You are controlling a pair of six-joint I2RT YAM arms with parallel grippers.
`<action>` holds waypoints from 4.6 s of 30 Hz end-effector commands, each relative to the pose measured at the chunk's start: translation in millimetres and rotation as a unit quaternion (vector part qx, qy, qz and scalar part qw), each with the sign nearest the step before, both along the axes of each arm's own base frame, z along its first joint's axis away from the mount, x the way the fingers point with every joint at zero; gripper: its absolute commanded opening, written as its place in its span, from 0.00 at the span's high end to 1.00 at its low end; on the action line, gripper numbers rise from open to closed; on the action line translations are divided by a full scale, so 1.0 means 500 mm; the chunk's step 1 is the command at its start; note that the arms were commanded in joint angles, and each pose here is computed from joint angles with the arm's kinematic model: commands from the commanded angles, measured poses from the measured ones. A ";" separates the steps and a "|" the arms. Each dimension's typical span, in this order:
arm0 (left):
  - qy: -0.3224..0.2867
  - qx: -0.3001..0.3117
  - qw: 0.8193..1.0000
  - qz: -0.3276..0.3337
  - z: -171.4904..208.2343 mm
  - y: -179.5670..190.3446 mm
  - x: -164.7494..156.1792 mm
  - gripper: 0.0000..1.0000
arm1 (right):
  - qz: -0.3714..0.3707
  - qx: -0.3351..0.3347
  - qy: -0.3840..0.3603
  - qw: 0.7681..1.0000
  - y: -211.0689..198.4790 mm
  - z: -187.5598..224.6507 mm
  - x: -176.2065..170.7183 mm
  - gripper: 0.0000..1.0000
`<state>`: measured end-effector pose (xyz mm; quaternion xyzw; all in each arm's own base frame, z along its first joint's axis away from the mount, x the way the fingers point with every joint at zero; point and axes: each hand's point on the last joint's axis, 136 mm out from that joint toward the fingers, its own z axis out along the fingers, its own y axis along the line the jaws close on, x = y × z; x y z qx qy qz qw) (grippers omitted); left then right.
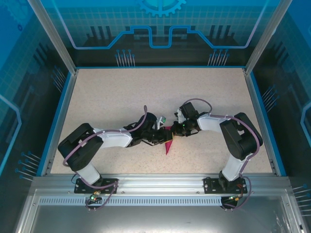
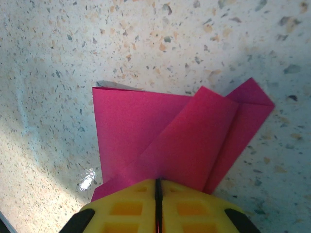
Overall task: Fold a paper plane with a square sheet of paper (fold left side to right side)
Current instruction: Fold the wing for the fifth time at the center of the table.
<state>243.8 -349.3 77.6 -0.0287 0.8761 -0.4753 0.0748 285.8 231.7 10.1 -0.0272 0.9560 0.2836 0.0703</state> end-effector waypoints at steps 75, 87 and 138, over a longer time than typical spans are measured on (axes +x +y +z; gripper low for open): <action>0.163 0.110 0.980 0.042 -0.224 0.054 -0.106 0.98 | 0.050 0.019 -0.052 0.997 -0.016 -0.008 0.012 0.95; 0.165 0.109 0.979 0.042 -0.225 0.055 -0.108 0.99 | 0.028 0.002 -0.054 0.998 -0.063 -0.019 0.064 0.95; 0.090 0.060 0.994 0.014 -0.121 0.012 -0.070 0.92 | 0.063 0.023 0.047 0.997 -0.004 -0.044 -0.052 0.94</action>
